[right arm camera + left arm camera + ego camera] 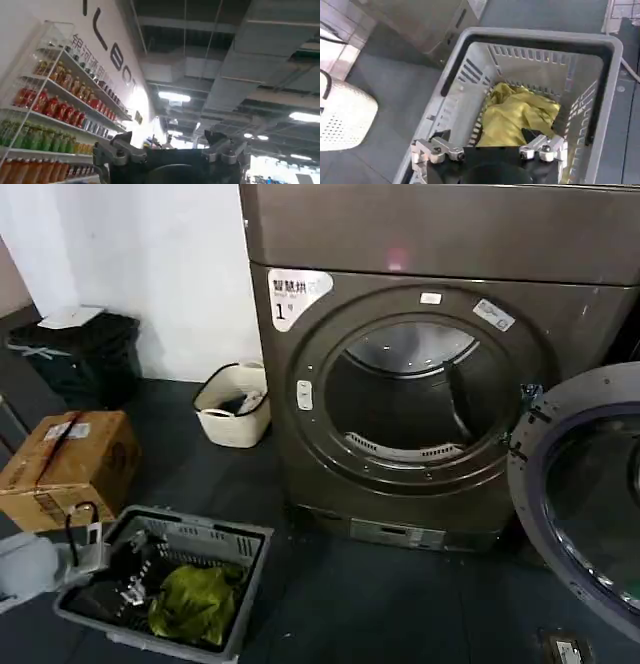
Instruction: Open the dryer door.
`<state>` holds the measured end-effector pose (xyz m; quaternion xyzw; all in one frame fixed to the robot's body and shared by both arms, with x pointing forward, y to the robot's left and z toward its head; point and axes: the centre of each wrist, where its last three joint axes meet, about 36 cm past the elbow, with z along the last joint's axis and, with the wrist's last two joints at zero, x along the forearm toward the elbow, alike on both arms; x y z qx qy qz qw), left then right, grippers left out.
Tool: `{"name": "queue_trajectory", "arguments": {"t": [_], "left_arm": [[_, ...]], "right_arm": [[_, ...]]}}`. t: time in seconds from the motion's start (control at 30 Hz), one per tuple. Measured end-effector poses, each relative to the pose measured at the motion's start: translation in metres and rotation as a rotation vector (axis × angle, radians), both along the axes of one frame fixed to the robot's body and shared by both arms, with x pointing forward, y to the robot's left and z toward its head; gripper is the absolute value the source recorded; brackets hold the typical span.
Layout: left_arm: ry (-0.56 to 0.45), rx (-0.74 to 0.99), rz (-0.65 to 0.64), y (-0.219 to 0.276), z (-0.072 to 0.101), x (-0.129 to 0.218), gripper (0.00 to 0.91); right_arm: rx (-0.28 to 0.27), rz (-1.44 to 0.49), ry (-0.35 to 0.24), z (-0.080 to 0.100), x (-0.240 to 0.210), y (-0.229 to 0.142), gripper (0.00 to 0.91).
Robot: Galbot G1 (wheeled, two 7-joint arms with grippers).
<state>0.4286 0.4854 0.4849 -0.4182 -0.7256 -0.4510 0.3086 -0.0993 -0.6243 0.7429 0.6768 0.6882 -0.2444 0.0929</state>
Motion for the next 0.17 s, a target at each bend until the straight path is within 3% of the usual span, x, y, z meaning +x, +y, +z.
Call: {"name": "queue_trajectory", "arguments": {"t": [0.17], "left_arm": [[0.004,0.008,0.002,0.0024,-0.0016,-0.001,0.907]], "right_arm": [[-0.001,-0.002,-0.001,0.0005,-0.0012,0.0004,0.907]]}}
